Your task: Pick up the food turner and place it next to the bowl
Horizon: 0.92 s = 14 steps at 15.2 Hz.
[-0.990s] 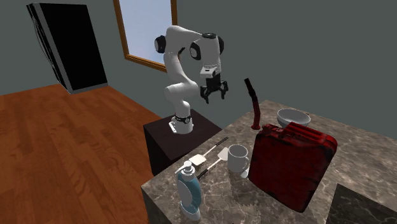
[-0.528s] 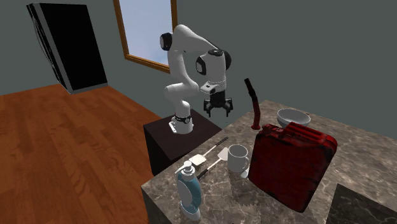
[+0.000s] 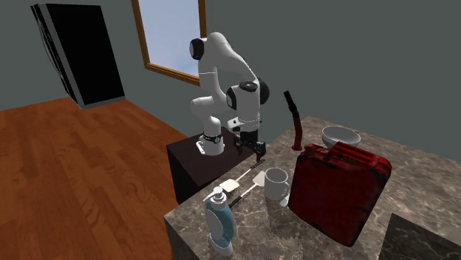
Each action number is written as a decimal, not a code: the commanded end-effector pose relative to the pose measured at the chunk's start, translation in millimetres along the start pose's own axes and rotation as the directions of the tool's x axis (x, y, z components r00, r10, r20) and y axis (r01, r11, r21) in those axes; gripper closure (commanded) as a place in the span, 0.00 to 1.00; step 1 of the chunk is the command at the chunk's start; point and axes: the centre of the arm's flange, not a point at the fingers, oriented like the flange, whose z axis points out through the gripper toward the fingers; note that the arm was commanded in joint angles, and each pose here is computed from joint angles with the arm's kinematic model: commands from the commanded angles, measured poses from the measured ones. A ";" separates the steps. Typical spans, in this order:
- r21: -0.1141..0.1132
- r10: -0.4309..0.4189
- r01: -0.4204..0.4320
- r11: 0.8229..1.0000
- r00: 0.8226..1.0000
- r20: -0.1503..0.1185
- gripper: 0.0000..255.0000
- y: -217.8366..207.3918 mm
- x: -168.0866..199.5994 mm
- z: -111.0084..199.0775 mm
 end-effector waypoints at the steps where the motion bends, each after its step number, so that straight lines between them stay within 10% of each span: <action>1: -0.010 0.132 -0.132 0.991 0.991 -0.004 0.00 -0.5 17.8 19.4; 14: -0.012 0.168 -0.168 0.986 0.986 -0.006 0.00 0.3 23.5 64.6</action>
